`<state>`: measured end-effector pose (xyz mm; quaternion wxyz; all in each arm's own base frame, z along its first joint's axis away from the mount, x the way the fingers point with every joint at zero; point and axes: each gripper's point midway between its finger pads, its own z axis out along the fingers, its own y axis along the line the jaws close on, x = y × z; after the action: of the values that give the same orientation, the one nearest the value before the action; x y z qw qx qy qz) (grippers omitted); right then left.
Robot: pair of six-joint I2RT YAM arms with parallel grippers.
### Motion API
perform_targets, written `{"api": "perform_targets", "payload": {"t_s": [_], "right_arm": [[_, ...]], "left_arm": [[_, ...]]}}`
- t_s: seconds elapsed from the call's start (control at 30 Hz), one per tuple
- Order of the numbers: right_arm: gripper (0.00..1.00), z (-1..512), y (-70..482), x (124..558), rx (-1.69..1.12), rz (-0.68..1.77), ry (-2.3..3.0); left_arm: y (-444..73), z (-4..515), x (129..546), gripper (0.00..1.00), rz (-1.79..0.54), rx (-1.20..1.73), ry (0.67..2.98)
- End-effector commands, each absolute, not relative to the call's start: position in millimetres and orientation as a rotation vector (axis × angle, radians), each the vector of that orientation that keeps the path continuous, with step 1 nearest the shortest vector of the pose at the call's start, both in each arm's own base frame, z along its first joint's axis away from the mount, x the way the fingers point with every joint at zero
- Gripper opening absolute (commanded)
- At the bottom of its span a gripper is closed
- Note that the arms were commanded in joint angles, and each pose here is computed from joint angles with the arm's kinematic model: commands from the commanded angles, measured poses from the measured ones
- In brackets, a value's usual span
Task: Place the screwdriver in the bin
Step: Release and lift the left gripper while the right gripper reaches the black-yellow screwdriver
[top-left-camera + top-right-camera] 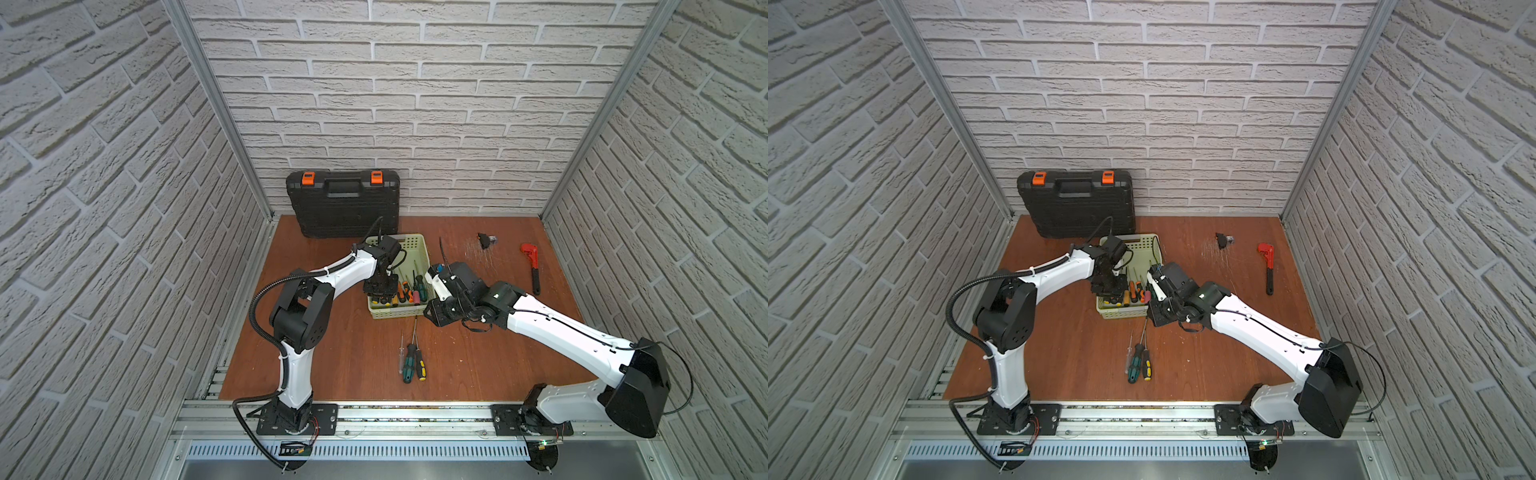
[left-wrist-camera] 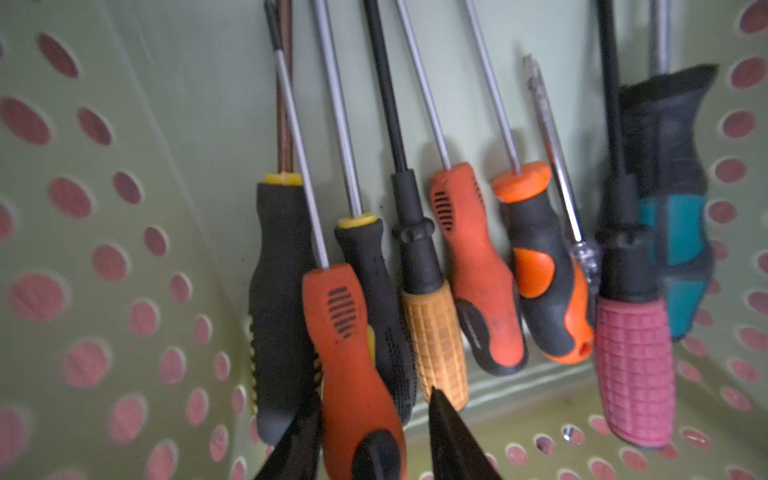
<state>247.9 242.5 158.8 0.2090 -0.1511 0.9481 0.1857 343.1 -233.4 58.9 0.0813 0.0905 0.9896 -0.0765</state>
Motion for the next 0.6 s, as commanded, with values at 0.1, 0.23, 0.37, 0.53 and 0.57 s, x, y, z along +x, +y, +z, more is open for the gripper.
{"api": "perform_targets", "payload": {"t_s": [0.1, 0.23, 0.37, 0.53, 0.57], "right_arm": [[0.34, 172.0, 253.4, 251.1, -0.419, 0.552, 2.599], [0.34, 169.0, 251.8, 245.9, -0.422, 0.527, 2.611], [0.34, 167.3, 246.0, 236.2, -0.422, 0.475, 2.626], [0.38, 154.4, 236.4, 211.0, -0.401, 0.422, 2.682], [0.38, 149.0, 235.4, 204.8, -0.397, 0.416, 2.707]], "left_arm": [[-231.2, 116.6, 346.2, 0.44, -0.3, 0.228, 2.826], [-234.5, 147.9, 340.5, 0.44, -0.405, 0.201, 2.744], [-240.0, 164.8, 323.2, 0.44, -0.578, 0.13, 2.677], [-235.1, 173.9, 280.0, 0.44, -0.582, 0.149, 2.64], [-233.0, 175.5, 270.9, 0.44, -0.558, 0.17, 2.635]]}}
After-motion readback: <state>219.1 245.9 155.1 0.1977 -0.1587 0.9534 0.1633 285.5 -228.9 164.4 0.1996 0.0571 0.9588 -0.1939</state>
